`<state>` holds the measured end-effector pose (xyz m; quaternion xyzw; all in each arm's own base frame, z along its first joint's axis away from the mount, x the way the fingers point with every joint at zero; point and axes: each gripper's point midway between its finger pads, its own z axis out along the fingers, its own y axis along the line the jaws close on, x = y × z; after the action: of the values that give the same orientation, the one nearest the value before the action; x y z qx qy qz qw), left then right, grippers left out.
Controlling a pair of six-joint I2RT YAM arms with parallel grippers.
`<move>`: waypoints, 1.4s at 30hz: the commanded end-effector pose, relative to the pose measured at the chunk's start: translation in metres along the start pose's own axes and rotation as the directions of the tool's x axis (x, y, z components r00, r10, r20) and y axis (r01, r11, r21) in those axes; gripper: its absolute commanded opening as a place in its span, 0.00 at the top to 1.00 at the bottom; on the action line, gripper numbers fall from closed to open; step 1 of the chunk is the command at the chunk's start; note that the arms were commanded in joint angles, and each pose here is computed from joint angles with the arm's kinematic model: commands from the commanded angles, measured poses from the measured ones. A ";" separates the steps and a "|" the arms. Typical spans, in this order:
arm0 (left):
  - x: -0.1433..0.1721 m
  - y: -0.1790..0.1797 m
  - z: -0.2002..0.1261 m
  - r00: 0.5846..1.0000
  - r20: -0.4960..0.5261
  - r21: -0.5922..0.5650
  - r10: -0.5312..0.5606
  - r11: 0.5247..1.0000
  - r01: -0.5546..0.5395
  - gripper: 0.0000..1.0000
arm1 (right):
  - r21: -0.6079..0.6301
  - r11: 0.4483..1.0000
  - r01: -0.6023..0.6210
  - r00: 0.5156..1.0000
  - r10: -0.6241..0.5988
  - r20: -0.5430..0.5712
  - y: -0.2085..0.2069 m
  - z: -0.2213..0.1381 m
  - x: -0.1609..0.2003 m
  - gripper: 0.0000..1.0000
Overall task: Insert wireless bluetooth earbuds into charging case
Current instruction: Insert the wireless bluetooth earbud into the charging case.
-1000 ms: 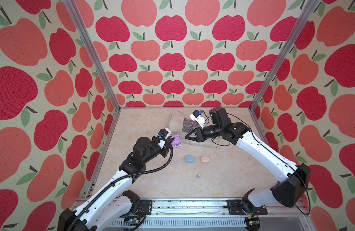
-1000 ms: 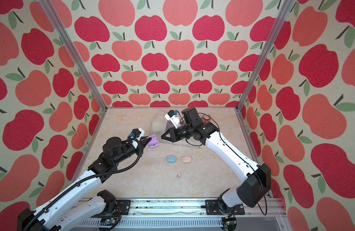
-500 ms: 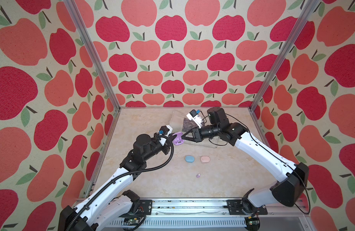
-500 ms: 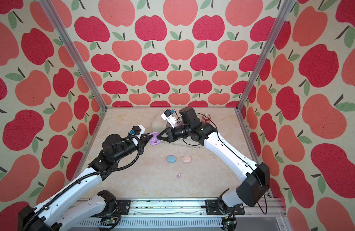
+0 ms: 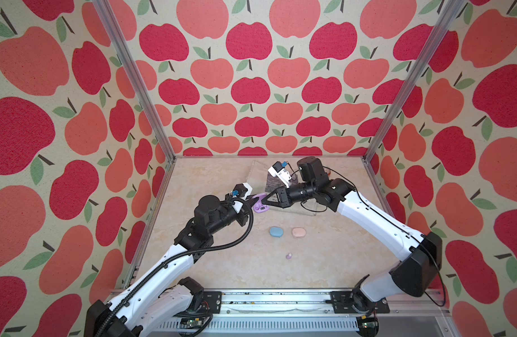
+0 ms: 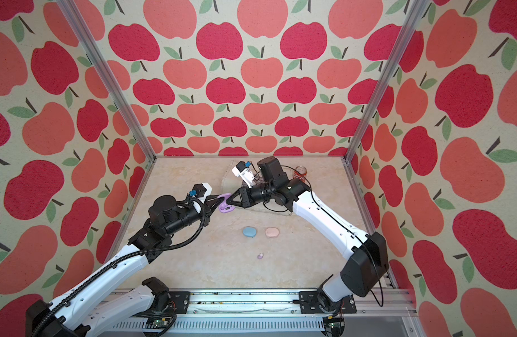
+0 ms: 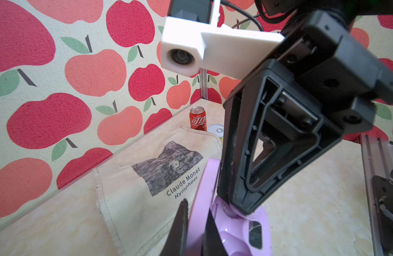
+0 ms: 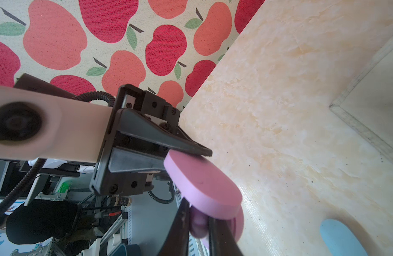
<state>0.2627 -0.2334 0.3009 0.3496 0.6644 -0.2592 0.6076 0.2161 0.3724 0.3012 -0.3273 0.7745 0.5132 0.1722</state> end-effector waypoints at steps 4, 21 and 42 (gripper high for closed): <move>-0.030 -0.004 -0.004 0.997 0.077 0.021 0.005 1.000 -0.007 1.00 | 0.009 1.000 0.006 1.000 -0.006 -0.016 -0.003 0.005 0.002 0.87; -0.033 -0.008 -0.006 0.997 0.077 0.037 0.010 0.999 -0.012 1.00 | 0.115 0.991 0.061 0.997 -0.067 0.050 -0.009 -0.011 -0.013 0.61; -0.025 -0.017 0.005 0.998 0.060 0.060 -0.004 0.998 0.000 1.00 | 0.149 0.983 0.110 0.978 -0.134 0.160 0.002 -0.034 -0.027 0.53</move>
<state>0.2549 -0.2482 0.3035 0.3586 0.6576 -0.2788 0.6010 0.2342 0.3577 0.3225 -0.3202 0.7755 0.4755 0.2646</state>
